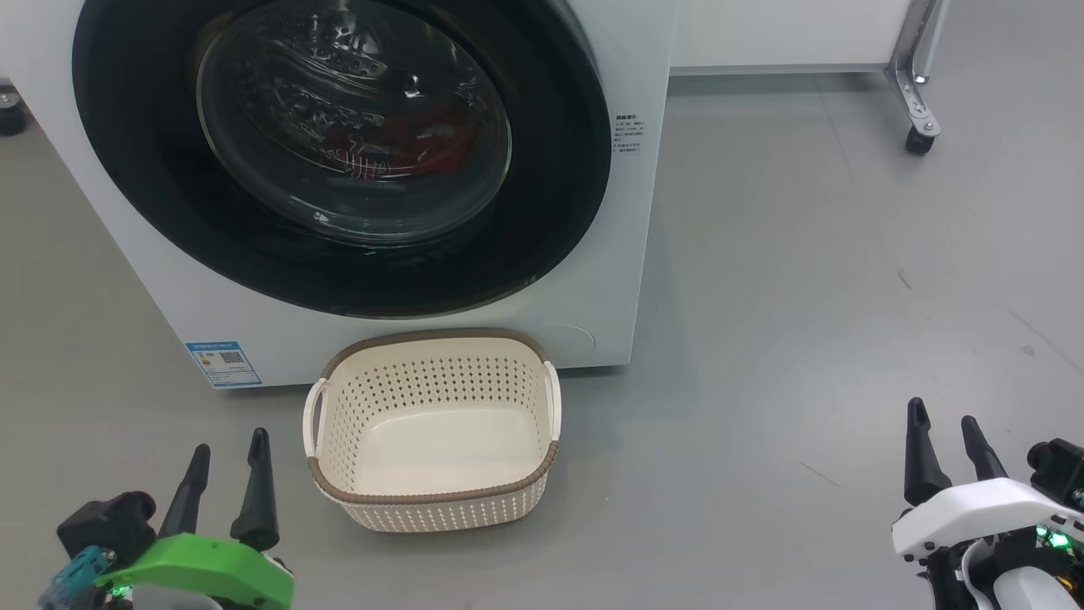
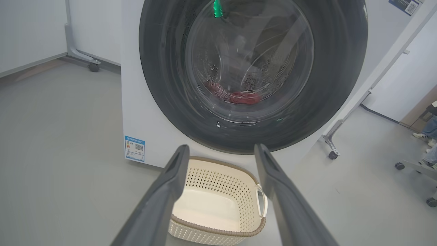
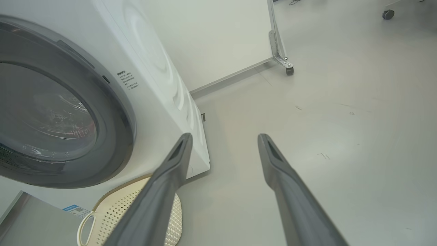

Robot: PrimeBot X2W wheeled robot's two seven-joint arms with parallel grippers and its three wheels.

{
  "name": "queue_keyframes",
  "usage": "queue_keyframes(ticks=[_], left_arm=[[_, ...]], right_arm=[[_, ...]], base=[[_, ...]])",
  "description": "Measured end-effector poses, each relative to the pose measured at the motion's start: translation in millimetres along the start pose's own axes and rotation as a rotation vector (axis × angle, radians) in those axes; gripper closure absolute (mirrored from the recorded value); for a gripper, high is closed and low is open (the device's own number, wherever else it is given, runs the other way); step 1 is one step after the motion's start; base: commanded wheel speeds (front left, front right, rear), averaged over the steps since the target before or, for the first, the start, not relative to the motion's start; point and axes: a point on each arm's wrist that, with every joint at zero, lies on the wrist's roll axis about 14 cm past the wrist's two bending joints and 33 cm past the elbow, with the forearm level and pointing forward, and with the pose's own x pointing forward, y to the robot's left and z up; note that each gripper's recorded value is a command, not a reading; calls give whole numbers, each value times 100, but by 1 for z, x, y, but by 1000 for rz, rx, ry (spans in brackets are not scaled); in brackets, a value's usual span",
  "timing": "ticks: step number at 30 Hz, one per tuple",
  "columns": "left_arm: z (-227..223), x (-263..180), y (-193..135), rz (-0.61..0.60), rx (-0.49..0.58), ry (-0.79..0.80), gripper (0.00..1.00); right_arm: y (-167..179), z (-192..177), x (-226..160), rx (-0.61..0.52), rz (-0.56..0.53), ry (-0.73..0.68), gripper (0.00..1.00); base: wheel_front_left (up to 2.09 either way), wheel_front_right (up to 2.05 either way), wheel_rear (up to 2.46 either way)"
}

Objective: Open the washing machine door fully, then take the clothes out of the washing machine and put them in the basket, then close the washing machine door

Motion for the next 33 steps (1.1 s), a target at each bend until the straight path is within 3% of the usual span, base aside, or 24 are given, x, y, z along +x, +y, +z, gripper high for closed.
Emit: queue_keyframes(ticks=[20, 33], left_arm=[[2, -3, -17, -52, 285, -54, 0], [4, -6, -22, -81, 425, -84, 0]], right_arm=[[36, -6, -2, -321, 132, -34, 0], [45, -5, -3, -457, 169, -70, 0]], base=[[0, 0, 0], [0, 0, 0]])
